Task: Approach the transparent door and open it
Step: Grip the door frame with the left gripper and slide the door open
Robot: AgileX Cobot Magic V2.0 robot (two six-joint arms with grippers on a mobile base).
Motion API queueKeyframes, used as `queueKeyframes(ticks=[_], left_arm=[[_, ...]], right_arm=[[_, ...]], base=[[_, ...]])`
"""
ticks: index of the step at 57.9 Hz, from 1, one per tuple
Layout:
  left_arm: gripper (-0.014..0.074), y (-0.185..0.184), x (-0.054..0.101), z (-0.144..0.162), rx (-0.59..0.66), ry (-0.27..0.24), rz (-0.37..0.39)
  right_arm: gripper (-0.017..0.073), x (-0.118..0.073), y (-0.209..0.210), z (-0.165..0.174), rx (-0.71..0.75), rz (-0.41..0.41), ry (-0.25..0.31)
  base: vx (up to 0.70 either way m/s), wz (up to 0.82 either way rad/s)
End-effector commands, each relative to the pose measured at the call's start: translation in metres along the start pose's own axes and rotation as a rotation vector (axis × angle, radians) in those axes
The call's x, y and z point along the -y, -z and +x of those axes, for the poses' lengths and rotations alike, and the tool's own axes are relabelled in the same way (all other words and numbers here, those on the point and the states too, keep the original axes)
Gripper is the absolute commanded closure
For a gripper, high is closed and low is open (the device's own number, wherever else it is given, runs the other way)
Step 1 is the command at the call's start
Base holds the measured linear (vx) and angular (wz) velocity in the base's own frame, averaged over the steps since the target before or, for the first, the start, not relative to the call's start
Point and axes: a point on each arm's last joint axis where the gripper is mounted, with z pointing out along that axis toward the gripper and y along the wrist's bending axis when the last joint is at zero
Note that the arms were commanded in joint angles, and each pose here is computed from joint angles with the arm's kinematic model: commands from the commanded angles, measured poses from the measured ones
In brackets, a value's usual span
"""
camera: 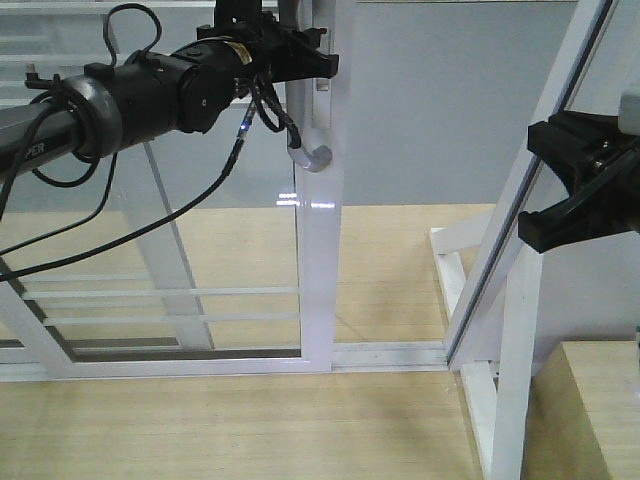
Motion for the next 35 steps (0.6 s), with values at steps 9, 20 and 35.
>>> queueKeyframes(ticks=[9, 20, 35], left_arm=[[0.0602, 0.028, -0.027, -0.052, 0.114, 0.019, -0.056], [0.0596, 0.040, -0.049, -0.061, 0.084, 0.028, -0.103], [0.0594, 0.062, -0.082, -0.079, 0.111, 0.041, -0.178]], right_arm=[[0.0564, 0.004, 0.004, -0.017, 0.112, 0.037, 0.015], [0.0564, 0.004, 0.004, -0.017, 0.112, 0.037, 0.015], [0.0564, 0.004, 0.004, -0.017, 0.113, 0.036, 0.012]], base=[[0.00, 0.00], [0.00, 0.00], [0.00, 0.00]])
